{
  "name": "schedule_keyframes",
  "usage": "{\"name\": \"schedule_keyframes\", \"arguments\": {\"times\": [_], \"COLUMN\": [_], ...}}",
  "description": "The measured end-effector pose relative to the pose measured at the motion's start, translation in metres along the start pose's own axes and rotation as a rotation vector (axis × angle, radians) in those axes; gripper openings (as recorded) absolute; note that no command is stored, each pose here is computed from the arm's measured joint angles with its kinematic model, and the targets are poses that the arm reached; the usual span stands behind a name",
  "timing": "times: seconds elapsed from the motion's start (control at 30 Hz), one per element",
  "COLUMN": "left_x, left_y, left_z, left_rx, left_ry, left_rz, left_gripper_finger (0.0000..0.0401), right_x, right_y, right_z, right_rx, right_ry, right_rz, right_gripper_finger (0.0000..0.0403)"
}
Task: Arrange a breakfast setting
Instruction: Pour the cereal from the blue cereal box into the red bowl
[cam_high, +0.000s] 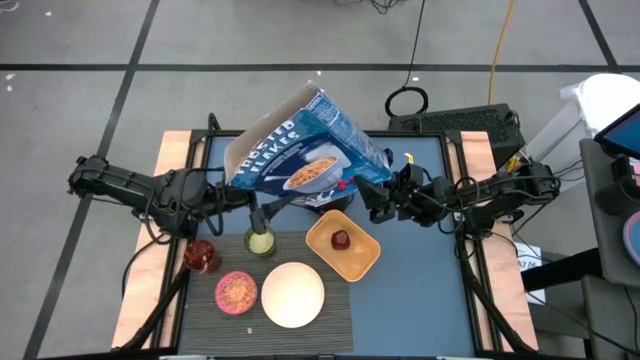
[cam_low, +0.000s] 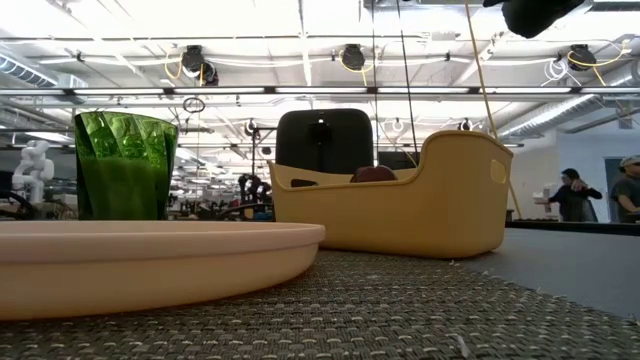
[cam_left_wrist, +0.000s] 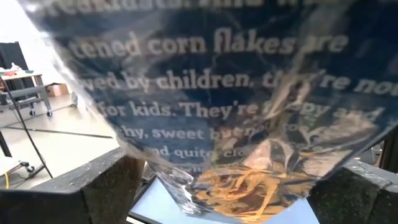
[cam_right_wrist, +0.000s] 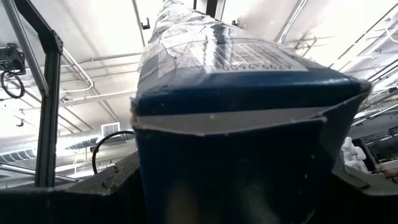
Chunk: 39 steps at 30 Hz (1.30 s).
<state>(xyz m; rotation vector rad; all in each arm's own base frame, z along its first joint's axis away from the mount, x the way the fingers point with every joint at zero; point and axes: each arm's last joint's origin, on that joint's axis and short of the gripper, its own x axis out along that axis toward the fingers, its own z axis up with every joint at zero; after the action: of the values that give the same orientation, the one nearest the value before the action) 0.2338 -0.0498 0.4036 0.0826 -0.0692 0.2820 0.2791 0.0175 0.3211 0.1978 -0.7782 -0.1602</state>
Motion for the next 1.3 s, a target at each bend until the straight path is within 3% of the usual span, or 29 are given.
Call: {"name": "schedule_keyframes", "arguments": {"times": [0.27, 0.57, 0.7, 1.3], "left_x": [0.0, 0.0, -0.0001, -0.0001], "left_y": [0.0, 0.0, -0.0001, 0.0002], "left_z": [0.0, 0.0, 0.0004, 0.0005], "left_rx": [0.006, 0.006, 0.004, 0.0], "left_ry": [0.0, 0.0, -0.002, -0.001], "left_rz": [0.0, 0.0, -0.001, 0.003], "left_gripper_finger": [0.0382, 0.0262, 0.0227, 0.0216], "right_x": [0.0, 0.0, -0.0001, -0.0003], "right_y": [0.0, -0.0001, -0.0001, -0.0003], "right_z": [-0.0006, -0.001, -0.0012, -0.0018], "right_rx": [0.012, 0.011, 0.011, 0.047], "right_ry": [0.004, 0.007, 0.008, 0.011], "right_rz": [-0.001, 0.0, 0.0, -0.001], "right_gripper_finger": [0.0293, 0.0293, 0.0293, 0.0293]}}
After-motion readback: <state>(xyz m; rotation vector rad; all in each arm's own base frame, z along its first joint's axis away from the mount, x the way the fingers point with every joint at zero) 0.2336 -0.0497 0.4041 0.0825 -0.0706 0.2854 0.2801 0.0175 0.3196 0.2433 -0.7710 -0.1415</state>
